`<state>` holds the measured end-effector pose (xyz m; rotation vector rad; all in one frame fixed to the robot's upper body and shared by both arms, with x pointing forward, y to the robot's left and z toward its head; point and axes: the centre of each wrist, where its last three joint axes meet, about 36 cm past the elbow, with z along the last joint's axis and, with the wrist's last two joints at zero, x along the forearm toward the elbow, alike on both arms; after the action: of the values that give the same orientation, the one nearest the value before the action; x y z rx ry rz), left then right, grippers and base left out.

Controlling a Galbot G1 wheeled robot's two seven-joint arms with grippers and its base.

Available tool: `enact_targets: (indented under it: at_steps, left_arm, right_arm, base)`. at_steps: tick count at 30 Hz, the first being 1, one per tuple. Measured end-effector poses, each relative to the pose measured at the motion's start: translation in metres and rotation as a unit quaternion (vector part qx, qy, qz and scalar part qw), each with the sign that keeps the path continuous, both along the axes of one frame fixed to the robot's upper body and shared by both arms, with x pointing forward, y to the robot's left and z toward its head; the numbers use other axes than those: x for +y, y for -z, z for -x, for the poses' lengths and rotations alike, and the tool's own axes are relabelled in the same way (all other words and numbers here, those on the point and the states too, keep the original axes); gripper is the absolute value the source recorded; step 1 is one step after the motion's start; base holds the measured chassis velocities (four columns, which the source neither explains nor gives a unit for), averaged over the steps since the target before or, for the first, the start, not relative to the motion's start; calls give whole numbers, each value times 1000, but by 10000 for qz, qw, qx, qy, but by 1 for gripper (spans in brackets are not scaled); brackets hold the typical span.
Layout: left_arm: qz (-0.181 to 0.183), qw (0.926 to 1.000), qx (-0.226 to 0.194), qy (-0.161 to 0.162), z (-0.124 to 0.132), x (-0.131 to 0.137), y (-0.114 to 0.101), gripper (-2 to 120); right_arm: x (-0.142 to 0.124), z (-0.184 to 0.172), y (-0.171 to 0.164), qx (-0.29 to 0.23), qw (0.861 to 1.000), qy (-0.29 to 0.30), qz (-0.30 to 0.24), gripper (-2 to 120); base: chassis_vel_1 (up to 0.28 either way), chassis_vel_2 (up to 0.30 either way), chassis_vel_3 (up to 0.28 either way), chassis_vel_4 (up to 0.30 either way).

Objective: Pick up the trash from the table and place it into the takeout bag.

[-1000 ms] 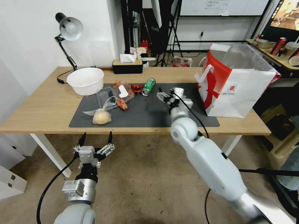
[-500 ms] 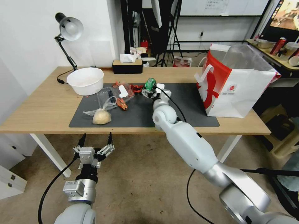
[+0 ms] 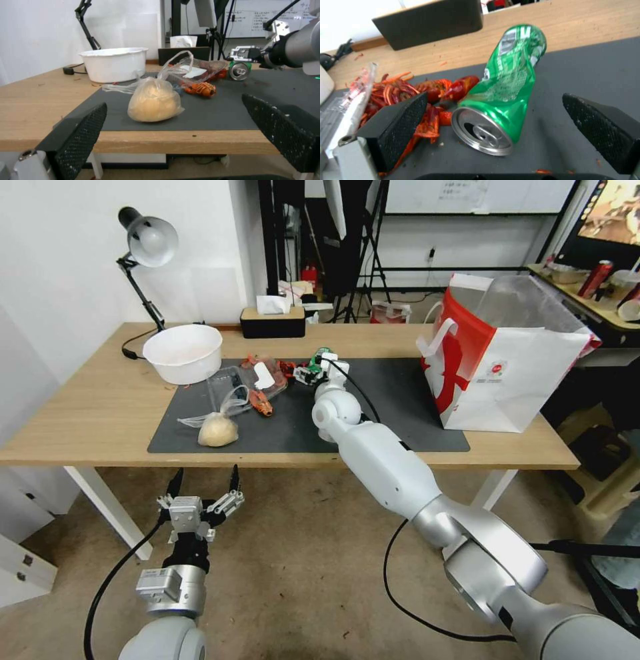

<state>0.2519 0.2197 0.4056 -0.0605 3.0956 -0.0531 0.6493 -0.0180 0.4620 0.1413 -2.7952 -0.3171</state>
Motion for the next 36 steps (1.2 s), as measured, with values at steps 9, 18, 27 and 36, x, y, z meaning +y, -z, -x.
enact_targets:
  at_steps: [9,18,27,36]
  left_arm:
    - [6,10000,-1,-7,0,0,0,100]
    - [6,10000,3,-12,1,0,2,100]
    - [9,10000,11,-9,0,0,4,100]
    - [13,10000,13,-7,-2,0,5,100]
  right_arm:
    - [8,-4,4,226,9997,-9,16,91]
    - [5,-3,8,335,9994,26,46,59]
    - [-3,1,5,270,9996,74,-18,50]
    - [-30,30,-36,-532,9981,-26,-300,50]
  base:
    - [0,0,0,0]
    - [0,0,0,0]
    - [0,0,0,0]
    - [0,0,0,0]
